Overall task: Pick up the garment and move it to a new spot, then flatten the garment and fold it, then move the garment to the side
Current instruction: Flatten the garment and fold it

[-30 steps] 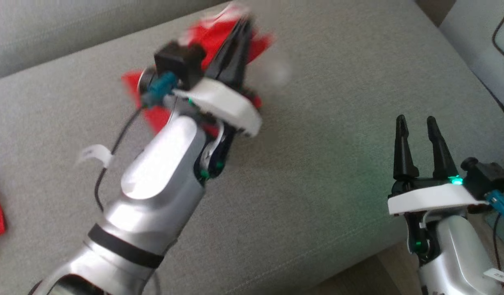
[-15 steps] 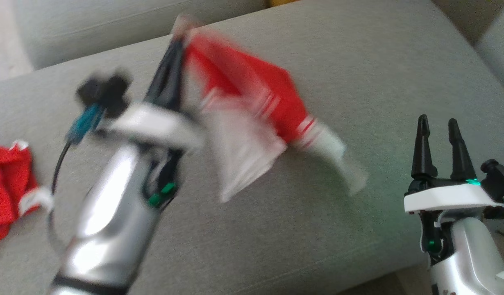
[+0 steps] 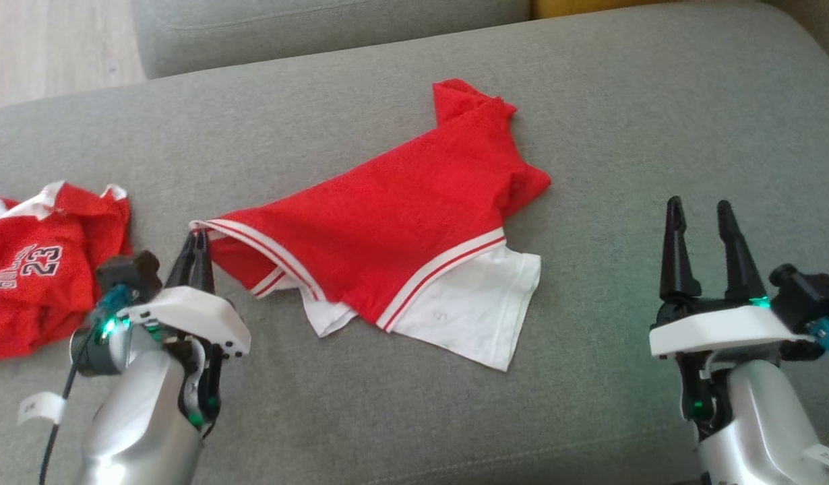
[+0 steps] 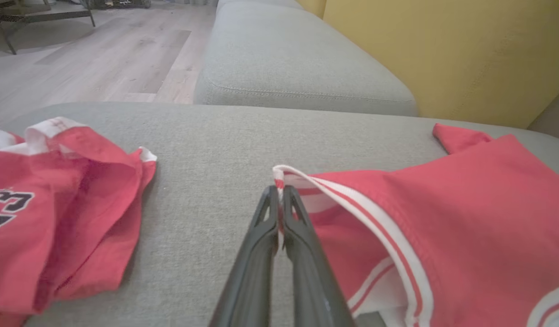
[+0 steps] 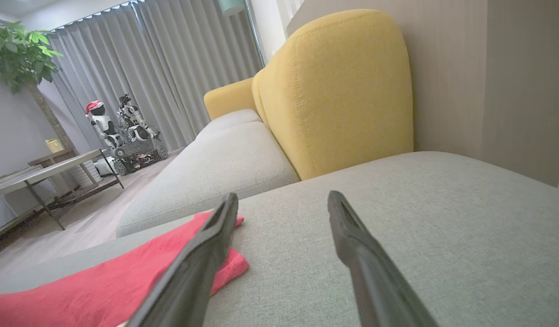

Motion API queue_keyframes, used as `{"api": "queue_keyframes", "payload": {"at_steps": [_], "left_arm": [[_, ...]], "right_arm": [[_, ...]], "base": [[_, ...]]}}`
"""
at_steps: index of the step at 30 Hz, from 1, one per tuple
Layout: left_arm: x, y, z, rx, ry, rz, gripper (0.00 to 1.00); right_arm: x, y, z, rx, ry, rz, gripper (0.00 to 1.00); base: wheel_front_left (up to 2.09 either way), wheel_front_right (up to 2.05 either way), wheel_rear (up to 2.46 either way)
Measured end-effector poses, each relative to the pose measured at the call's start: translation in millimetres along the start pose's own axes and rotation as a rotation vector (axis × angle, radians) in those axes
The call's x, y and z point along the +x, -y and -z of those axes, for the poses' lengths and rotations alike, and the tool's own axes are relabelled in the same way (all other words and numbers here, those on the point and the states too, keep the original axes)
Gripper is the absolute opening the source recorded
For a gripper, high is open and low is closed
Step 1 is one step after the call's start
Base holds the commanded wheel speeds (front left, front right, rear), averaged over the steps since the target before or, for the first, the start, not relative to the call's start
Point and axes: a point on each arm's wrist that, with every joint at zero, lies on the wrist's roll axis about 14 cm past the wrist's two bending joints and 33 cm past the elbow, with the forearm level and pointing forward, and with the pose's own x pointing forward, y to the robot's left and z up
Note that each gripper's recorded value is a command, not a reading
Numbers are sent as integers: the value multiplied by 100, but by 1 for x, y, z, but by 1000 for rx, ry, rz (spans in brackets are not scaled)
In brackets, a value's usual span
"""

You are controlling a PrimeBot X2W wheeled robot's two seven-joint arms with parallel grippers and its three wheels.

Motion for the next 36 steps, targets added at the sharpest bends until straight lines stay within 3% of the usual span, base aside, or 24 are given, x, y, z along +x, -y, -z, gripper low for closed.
{"api": "queue_keyframes", "payload": {"at_steps": [1,12,20,33,34,35,36], "left_arm": [[-1,-4,0,-3,-1,-19,100],[-21,13,-79,-91,276,8,100],[-63,-1,-57,-140,270,-38,100],[-75,-24,-43,-123,240,-103,100],[-75,-25,-42,-122,237,-105,100],[-76,-25,-41,-122,235,-107,100],[-75,-25,-41,-125,233,-107,100]], "right_arm": [[0,-3,1,-1,-4,-8,100],[-9,-47,25,-3,-84,-141,100],[-16,-77,58,44,-216,-219,100],[-26,-93,135,82,-512,-247,100],[-24,-99,137,85,-517,-264,25],[-21,-106,135,86,-513,-282,0],[-16,-113,132,84,-498,-305,0]], "base": [[0,0,0],[0,0,0],[0,0,0],[0,0,0],[0,0,0],[0,0,0],[0,0,0]]}}
